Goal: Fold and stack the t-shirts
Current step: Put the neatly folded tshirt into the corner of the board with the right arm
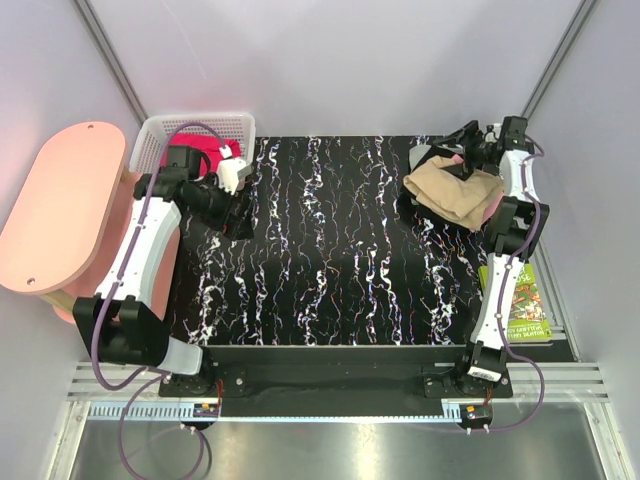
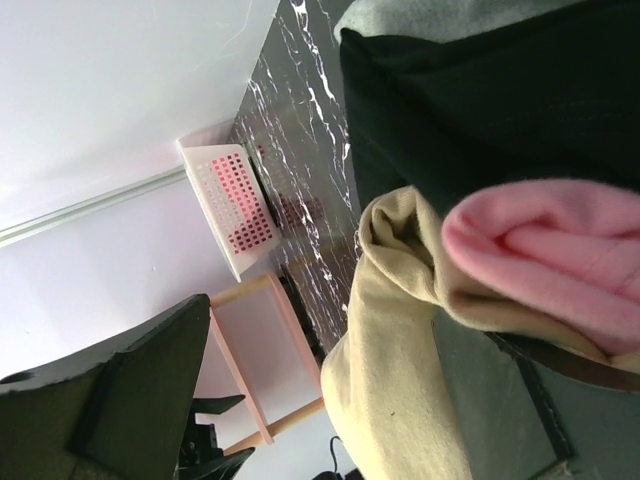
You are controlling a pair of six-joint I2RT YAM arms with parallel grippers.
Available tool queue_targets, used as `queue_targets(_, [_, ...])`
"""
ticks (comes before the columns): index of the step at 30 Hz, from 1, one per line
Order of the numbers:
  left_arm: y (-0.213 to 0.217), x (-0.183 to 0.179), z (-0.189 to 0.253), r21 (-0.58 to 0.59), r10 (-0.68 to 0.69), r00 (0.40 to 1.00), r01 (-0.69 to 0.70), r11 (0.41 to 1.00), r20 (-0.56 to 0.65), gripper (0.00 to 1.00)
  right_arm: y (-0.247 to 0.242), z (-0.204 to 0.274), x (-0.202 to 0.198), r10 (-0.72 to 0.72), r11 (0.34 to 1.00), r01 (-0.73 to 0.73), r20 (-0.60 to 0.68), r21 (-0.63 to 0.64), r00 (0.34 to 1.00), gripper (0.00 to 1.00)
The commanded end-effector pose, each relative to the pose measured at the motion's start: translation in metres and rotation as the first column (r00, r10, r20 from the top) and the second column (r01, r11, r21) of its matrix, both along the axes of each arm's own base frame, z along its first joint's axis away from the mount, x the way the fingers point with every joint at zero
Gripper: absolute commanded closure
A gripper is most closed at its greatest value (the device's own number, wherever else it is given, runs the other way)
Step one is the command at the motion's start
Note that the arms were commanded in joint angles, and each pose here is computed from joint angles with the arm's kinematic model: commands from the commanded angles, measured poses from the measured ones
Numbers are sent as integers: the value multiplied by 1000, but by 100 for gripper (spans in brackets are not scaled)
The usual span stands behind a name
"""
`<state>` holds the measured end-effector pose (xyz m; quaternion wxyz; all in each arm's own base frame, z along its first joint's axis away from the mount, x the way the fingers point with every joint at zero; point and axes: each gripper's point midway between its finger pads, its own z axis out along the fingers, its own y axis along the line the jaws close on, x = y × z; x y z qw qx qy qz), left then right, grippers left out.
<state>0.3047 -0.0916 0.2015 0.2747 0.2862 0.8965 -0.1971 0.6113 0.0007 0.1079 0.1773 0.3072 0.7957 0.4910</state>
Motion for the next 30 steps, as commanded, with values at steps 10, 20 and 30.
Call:
queue_targets(10, [9,-27,72,-23,89,968,-86,996,236,1,100,240,-151,248,895,-43,417,-443,874,0])
queue_targets(20, [11,-30,79,-43,135,956,-129,991,259,1,131,208,-300,282,868,-29,443,-496,851,0])
queue_targets(30, [14,-25,63,-49,177,948,-170,984,263,1,125,197,-327,316,840,-42,423,-542,850,0])
